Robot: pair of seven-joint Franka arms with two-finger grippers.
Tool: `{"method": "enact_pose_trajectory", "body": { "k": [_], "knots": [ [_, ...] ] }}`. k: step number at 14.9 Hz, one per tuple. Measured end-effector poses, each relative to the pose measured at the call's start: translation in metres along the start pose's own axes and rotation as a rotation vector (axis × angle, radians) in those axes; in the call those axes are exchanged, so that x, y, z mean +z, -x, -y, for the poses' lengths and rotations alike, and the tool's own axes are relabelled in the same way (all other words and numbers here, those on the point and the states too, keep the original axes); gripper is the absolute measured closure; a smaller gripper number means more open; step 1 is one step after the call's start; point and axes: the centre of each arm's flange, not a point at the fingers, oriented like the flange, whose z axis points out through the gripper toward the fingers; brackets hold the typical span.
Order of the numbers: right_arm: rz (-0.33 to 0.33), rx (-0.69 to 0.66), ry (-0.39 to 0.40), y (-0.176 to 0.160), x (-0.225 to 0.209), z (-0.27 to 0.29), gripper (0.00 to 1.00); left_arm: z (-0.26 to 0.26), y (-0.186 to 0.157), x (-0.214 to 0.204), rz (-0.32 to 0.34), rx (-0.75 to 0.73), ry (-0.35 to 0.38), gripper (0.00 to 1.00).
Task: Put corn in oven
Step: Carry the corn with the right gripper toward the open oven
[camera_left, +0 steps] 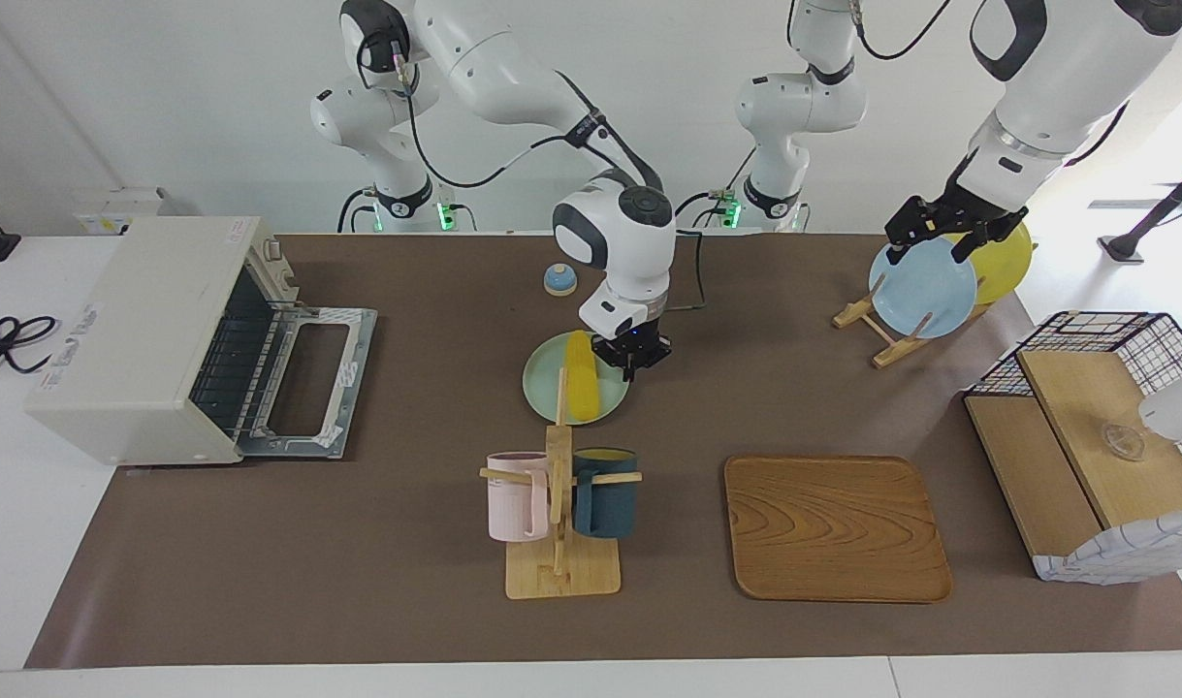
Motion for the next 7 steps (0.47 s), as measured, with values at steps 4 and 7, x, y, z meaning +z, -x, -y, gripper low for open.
{"method": "enact_pose_trajectory", "body": {
  "k": [4,7],
  "knots": [
    [0.051,-0.037,0.107,-0.041,-0.045,-0.049,0.97,-0.002,-0.002,-0.005,-0.023,0.028,-0.029,0.00],
    [0.083,-0.041,0.172,-0.055,-0.060,-0.088,0.97,-0.003,0.002,-0.009,-0.003,0.031,-0.032,0.00]
  ]
}}
